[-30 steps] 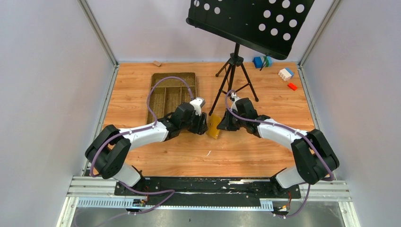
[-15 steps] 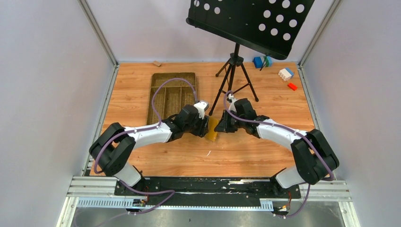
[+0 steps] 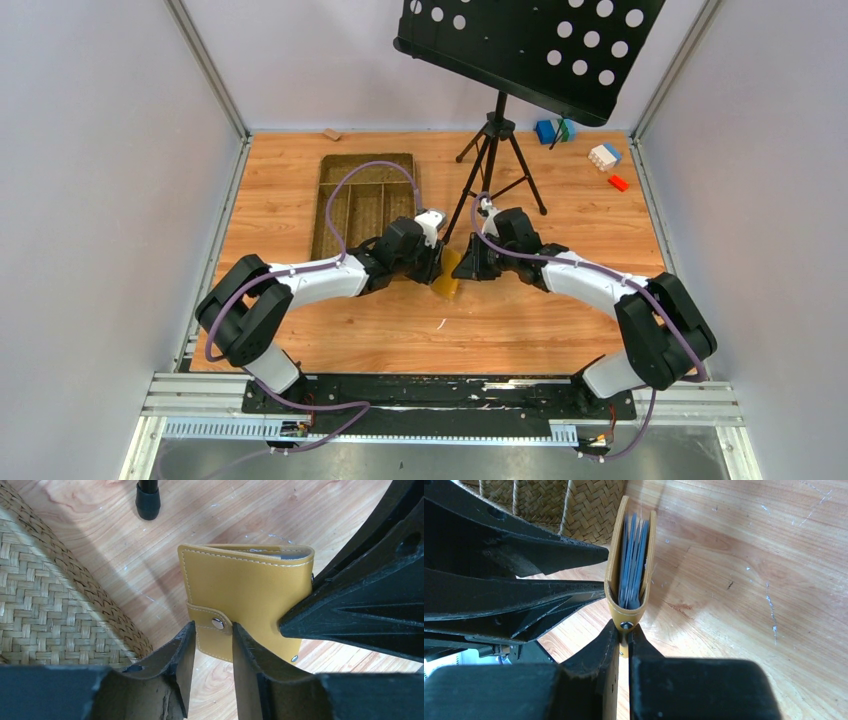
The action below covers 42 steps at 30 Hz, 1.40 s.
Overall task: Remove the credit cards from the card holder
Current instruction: Open the card holder at the center of the board.
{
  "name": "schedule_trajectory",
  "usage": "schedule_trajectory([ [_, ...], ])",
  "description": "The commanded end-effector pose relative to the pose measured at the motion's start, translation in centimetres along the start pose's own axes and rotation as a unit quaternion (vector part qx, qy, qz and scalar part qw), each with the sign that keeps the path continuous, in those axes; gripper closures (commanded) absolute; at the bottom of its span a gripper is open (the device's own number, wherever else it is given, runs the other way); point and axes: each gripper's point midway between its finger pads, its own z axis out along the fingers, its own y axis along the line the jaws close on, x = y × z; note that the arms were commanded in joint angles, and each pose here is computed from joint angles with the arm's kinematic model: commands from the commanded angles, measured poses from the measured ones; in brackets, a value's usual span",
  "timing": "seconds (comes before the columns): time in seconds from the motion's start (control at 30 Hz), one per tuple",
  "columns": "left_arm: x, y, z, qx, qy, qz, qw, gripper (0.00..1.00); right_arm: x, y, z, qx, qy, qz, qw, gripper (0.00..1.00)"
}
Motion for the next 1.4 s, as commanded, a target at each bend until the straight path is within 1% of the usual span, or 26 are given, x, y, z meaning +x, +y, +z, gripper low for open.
schedule_trajectory([
  [0.0,-1.9,0.2,0.4,-0.013,-0.025,0.007,1.000,0.66,-2.0,2.3,0.0,-0.034,-0.020,-0.024,0.999,1.00],
  [0.03,-2.0,0.2,0.5,-0.015,-0.022,0.006,1.000,0.68,-2.0,2.2,0.1,-0.033,-0.020,-0.024,0.999,1.00],
  [0.1,-1.7,0.6,0.8,-0.027,-0.012,0.005,1.000,0.79,-2.0,2.2,0.1,-0.031,-0.019,-0.025,0.999,1.00],
  [0.2,-1.3,1.3,1.0,-0.043,-0.004,0.000,0.999,0.97,-2.0,1.9,0.0,-0.021,-0.019,-0.025,0.999,1.00],
  [0.23,-1.4,1.4,1.0,-0.048,-0.005,-0.001,0.999,1.00,-2.0,1.5,0.0,-0.010,-0.019,-0.023,0.999,1.00],
  [0.43,-1.4,2.7,0.3,-0.068,-0.011,-0.021,0.997,1.00,-2.4,-0.7,-0.2,0.058,-0.023,-0.020,0.998,1.00],
  [0.53,-1.2,3.2,0.2,-0.072,-0.009,-0.028,0.997,1.00,-2.6,-1.4,-0.3,0.078,-0.027,-0.020,0.996,1.00],
  [0.87,-0.7,4.0,-0.1,-0.093,0.005,-0.028,0.995,1.00,-3.2,-1.9,-1.0,0.085,-0.037,-0.020,0.995,1.00],
  [1.0,-1.9,2.3,-0.6,-0.046,-0.022,-0.026,0.998,1.00,-3.4,-1.0,-1.4,0.064,-0.040,-0.026,0.997,1.00],
  [1.03,-2.1,1.8,-0.9,-0.032,-0.028,-0.027,0.999,0.98,-3.5,-0.8,-1.6,0.057,-0.041,-0.028,0.997,1.00],
  [1.07,-2.3,1.5,-1.2,-0.023,-0.032,-0.027,0.999,0.94,-3.6,-0.5,-1.7,0.051,-0.043,-0.029,0.997,1.00],
  [1.13,-2.7,1.2,-1.8,-0.017,-0.043,-0.029,0.998,0.89,-3.7,0.1,-2.0,0.035,-0.045,-0.033,0.998,1.00],
  [1.17,-2.8,1.1,-2.0,-0.016,-0.049,-0.030,0.998,0.84,-3.8,0.4,-2.2,0.028,-0.048,-0.034,0.998,1.00],
  [1.23,-3.3,1.0,-2.6,-0.013,-0.063,-0.031,0.997,0.67,-4.0,0.9,-2.8,0.013,-0.054,-0.037,0.998,1.00],
  [1.27,-3.4,0.9,-2.9,-0.012,-0.068,-0.031,0.997,0.60,-4.1,1.2,-3.1,0.004,-0.058,-0.038,0.998,1.00],
  [1.33,-3.6,0.8,-3.2,-0.008,-0.080,-0.032,0.996,0.49,-4.4,1.8,-3.6,-0.011,-0.069,-0.040,0.997,1.00],
  [1.37,-3.7,0.7,-3.4,-0.005,-0.084,-0.032,0.996,0.46,-4.4,2.0,-3.8,-0.017,-0.071,-0.041,0.997,1.00],
])
